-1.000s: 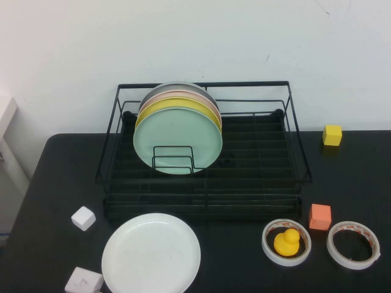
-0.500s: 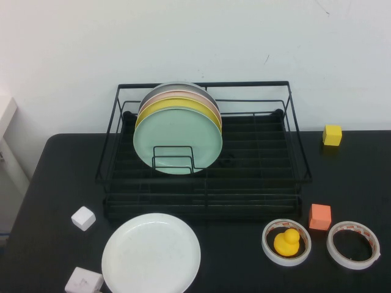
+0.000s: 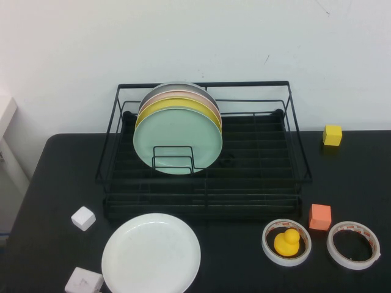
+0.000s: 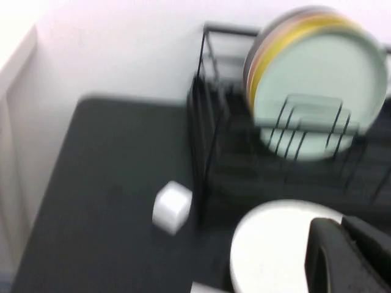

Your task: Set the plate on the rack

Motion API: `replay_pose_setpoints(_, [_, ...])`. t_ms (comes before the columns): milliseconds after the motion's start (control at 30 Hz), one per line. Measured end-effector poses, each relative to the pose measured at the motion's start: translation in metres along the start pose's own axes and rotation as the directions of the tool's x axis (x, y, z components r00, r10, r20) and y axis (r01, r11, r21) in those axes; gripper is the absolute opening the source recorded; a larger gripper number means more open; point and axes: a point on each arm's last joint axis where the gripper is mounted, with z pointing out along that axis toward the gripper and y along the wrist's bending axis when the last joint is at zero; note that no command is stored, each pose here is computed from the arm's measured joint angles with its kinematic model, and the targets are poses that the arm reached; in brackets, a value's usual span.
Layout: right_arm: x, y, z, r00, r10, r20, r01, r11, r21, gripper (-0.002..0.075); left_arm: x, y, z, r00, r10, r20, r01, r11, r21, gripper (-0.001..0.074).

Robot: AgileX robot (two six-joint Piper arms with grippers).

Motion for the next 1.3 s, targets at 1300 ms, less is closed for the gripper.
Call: replay_pose_setpoints(1300, [-0.153,-0.006,-0.055,0.856,-0.210,0.472,0.168,0.977,0.131,-0.0002,-0.136,-0.030,-0.024,0.920,-0.066,0.387,0.023,0.993,0.116,-0.0002])
